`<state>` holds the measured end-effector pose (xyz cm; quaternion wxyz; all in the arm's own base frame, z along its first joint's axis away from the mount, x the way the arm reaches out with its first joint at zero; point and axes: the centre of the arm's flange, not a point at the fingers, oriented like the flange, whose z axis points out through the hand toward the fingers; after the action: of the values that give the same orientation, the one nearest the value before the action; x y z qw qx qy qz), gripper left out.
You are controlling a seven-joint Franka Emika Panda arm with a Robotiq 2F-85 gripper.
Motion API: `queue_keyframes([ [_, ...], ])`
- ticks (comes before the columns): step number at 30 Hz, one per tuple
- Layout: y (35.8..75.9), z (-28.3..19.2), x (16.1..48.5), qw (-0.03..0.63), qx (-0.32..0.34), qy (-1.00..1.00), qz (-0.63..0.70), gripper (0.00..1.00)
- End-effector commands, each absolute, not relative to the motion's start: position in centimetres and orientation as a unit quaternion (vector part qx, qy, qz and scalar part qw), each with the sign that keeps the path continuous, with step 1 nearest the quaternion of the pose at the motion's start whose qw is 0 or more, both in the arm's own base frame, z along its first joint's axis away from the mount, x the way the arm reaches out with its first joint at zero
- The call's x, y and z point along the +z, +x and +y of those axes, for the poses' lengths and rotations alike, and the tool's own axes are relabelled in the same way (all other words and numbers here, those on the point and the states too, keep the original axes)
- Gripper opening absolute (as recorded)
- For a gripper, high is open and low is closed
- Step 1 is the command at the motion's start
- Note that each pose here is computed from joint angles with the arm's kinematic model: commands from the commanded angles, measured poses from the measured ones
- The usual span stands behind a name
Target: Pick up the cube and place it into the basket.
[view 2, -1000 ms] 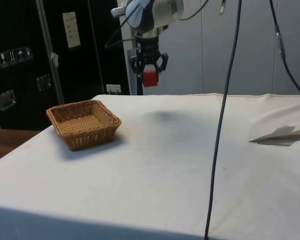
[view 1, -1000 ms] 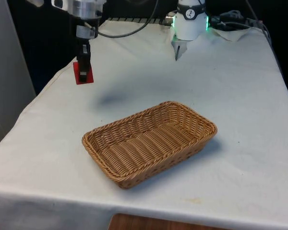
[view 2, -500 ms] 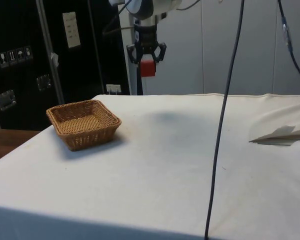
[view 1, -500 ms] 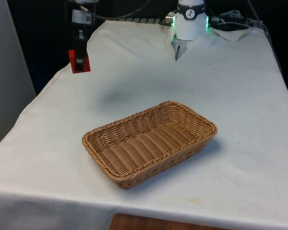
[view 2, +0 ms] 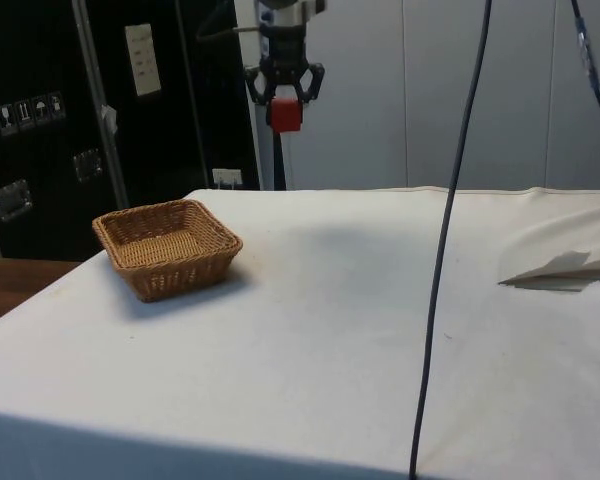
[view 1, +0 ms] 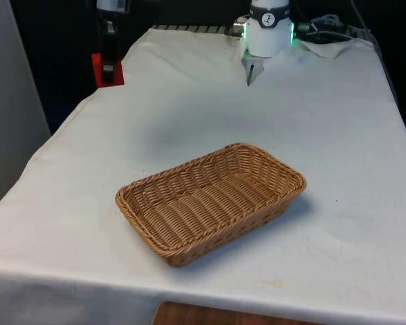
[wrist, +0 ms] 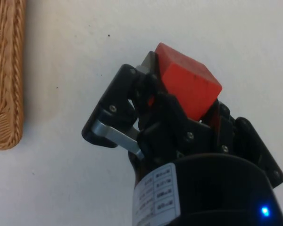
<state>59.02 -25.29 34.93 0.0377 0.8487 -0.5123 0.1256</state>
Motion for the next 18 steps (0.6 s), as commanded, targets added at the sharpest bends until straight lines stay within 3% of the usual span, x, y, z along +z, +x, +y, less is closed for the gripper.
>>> queue_keyframes([
  [1, 59.1, -25.0, 35.4, 0.041, 0.126, 0.848, -0.513, 0.0],
  [18, 60.7, -22.0, 39.0, 0.041, 0.135, 0.856, -0.498, 0.0],
])
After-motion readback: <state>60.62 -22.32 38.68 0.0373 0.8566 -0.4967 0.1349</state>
